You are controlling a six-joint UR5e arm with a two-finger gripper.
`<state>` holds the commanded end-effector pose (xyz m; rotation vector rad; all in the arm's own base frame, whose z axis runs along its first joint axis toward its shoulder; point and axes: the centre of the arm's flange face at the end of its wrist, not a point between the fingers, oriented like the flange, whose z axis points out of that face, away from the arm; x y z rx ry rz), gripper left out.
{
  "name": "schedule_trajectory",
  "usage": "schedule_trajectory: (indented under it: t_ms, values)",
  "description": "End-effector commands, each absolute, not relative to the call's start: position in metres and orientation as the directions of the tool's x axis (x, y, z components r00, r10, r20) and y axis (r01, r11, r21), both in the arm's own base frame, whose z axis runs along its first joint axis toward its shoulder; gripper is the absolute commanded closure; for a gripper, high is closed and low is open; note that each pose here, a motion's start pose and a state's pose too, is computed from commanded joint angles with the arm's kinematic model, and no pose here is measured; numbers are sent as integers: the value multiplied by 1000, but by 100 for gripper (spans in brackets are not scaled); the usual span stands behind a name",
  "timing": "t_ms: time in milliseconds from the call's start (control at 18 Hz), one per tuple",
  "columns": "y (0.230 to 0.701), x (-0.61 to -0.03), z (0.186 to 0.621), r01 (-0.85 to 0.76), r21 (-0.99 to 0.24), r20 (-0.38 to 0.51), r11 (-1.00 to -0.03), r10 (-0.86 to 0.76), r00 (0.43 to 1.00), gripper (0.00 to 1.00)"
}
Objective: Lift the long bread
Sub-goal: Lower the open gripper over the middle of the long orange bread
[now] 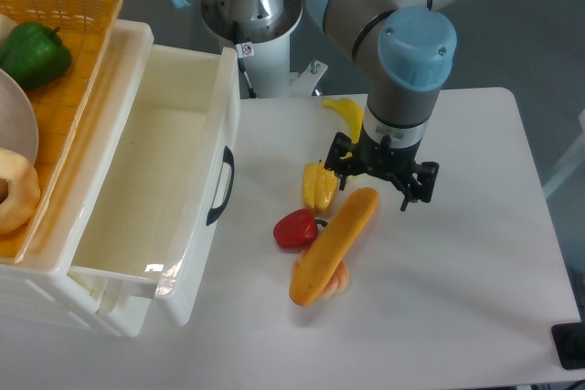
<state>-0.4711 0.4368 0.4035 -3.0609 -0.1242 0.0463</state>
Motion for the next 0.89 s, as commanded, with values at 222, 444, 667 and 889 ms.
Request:
schedule_trajectory:
  t_ms: [222, 444, 667, 889]
  values:
    - [441, -474, 390, 63, -67, -12, -996, 64, 998, 0]
    - [445, -477, 374, 62, -59, -8, -996, 62, 998, 0]
    - [448, -476, 355, 62, -86, -43, -994, 66, 997, 0]
    - [459, -472, 337, 45, -92, -13, -995, 46, 999, 0]
